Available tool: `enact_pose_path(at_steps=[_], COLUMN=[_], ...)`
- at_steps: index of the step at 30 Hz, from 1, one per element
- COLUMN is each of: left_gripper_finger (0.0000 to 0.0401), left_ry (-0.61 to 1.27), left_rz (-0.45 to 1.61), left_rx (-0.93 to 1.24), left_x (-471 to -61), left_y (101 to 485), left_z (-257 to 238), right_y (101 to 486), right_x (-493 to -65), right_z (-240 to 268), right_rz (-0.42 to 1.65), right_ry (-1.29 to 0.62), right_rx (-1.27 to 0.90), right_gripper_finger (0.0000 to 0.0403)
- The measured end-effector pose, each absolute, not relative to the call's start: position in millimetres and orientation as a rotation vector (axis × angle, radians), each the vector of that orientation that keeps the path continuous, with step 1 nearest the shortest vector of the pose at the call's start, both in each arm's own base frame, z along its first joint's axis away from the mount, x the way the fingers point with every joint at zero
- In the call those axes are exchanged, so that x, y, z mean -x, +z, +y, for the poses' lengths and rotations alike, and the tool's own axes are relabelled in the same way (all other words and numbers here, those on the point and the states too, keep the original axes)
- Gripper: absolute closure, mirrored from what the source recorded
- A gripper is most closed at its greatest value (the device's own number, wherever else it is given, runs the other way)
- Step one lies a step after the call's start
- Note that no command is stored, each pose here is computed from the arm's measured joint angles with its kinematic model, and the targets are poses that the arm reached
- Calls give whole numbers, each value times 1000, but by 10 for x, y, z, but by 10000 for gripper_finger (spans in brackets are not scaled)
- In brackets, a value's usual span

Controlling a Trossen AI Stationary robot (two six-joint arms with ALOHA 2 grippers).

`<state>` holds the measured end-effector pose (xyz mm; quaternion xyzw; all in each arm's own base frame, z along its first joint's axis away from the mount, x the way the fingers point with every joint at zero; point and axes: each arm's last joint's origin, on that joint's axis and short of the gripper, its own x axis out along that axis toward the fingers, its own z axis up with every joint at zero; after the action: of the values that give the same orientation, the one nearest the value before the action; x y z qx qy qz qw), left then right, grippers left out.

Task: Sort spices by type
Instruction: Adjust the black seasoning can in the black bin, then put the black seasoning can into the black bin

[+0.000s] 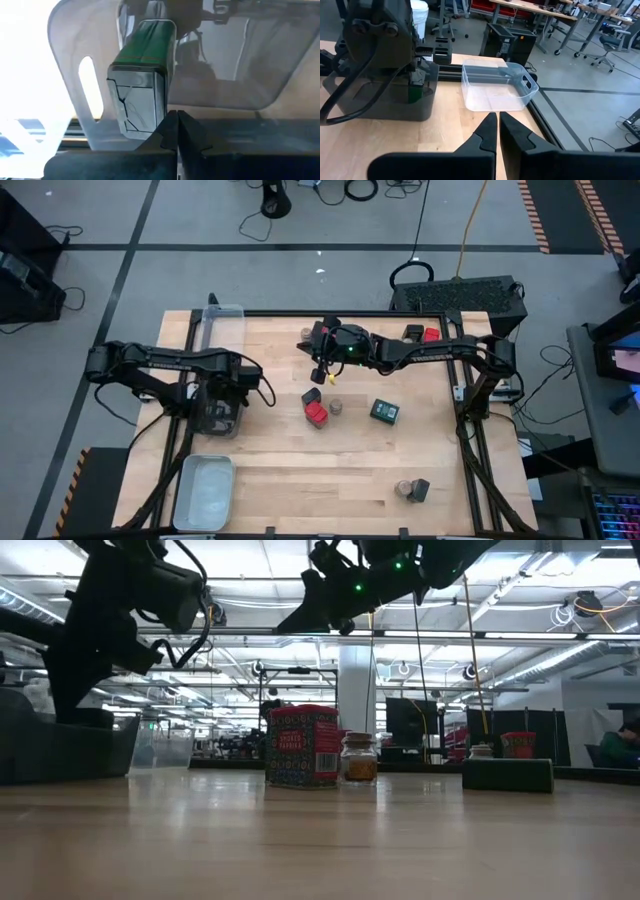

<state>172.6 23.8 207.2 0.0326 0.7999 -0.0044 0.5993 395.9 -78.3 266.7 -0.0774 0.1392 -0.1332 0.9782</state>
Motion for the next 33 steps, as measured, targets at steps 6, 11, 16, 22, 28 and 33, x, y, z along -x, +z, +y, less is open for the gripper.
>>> enact_pose_path(at_steps=[6, 11, 16, 22, 28, 33], left_gripper_finger=[397, 397, 397, 397, 397, 397], left_ry=[0, -16, -17, 3, 12, -33], left_rz=[1827, 1802, 1782, 1645, 1370, 988], left_rx=[-91, -79, -64, -72, -9, 16], left_x=[-1753, -1774, -1772, -1779, -1679, -1618], left_y=[2065, 2060, 2107, 2379, 2716, 2995], left_z=[244, 241, 235, 235, 183, 77], right_y=[2669, 2672, 2671, 2663, 2776, 3002], right_x=[-3959, -3960, -3960, -3958, -3769, -3438], right_z=[-784, -784, -783, -783, -747, -686], right_rz=[278, 275, 276, 284, 398, 513], right_ry=[-269, -269, -269, -269, -265, -268], right_rx=[156, 156, 152, 145, 104, 54], right_gripper_finger=[403, 403, 403, 403, 403, 403])
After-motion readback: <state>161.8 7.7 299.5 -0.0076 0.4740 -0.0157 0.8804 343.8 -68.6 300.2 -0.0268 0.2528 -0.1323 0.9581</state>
